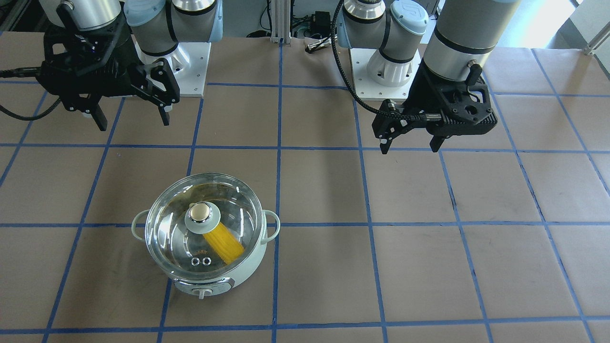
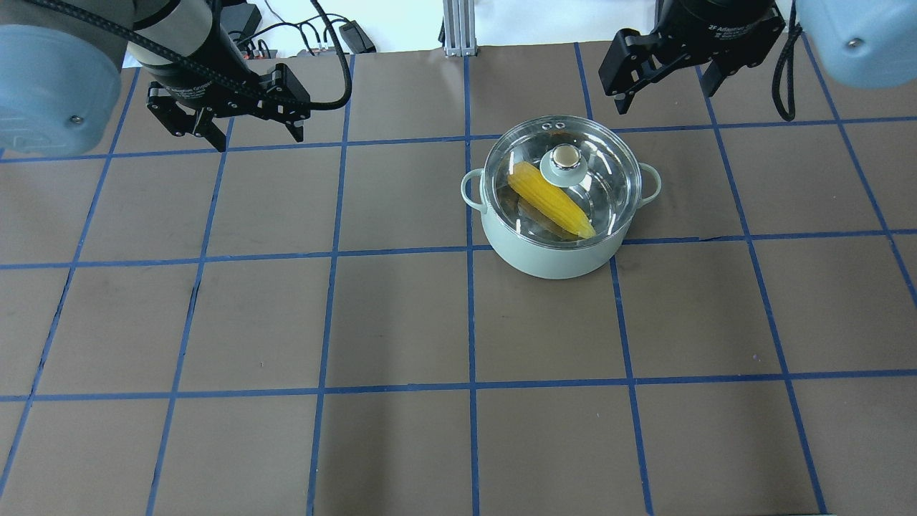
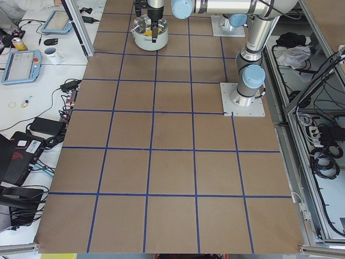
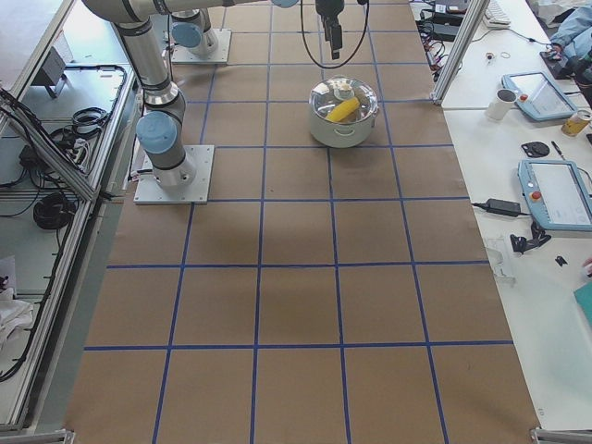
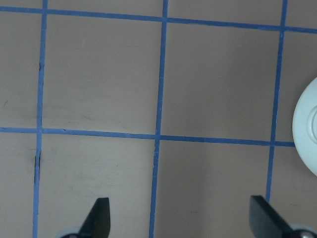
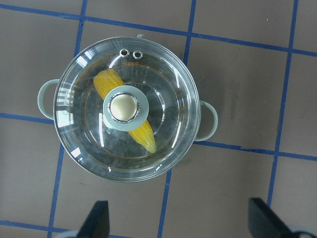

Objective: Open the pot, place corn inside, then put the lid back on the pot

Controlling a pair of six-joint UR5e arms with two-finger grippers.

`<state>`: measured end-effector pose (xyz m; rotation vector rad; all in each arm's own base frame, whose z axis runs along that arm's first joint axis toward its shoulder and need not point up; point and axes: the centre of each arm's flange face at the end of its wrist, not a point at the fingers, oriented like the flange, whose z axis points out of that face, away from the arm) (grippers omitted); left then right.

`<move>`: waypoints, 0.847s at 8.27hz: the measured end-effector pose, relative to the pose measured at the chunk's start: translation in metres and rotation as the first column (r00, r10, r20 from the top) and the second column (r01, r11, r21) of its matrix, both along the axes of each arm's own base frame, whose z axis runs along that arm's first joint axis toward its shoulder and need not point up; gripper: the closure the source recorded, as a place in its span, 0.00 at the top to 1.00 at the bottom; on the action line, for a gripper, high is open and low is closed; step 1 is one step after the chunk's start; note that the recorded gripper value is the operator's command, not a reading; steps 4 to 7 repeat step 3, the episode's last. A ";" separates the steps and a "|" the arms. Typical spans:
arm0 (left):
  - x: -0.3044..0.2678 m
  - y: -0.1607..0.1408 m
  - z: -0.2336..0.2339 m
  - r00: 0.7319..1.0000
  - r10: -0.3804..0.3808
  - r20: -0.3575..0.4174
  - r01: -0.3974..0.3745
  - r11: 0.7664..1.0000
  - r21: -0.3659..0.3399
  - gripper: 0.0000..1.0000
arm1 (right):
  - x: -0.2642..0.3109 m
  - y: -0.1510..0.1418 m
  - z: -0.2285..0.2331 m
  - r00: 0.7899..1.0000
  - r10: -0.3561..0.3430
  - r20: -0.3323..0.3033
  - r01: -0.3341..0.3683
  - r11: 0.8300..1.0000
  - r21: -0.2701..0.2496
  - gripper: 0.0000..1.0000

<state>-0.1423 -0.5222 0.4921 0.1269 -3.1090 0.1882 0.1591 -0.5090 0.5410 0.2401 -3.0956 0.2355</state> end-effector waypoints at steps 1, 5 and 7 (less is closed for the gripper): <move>0.000 0.000 -0.001 1.000 0.000 0.000 0.000 1.000 0.001 1.00 | 0.001 0.000 0.000 1.000 0.002 0.010 -0.002 1.000 -0.003 1.00; 0.000 0.000 -0.001 1.000 -0.002 -0.001 0.002 1.000 0.002 1.00 | 0.001 -0.001 0.000 1.000 0.003 0.017 -0.003 1.000 -0.005 1.00; 0.000 0.000 -0.001 1.000 -0.002 -0.001 0.002 1.000 0.002 1.00 | 0.001 -0.001 0.000 1.000 0.003 0.017 -0.003 1.000 -0.005 1.00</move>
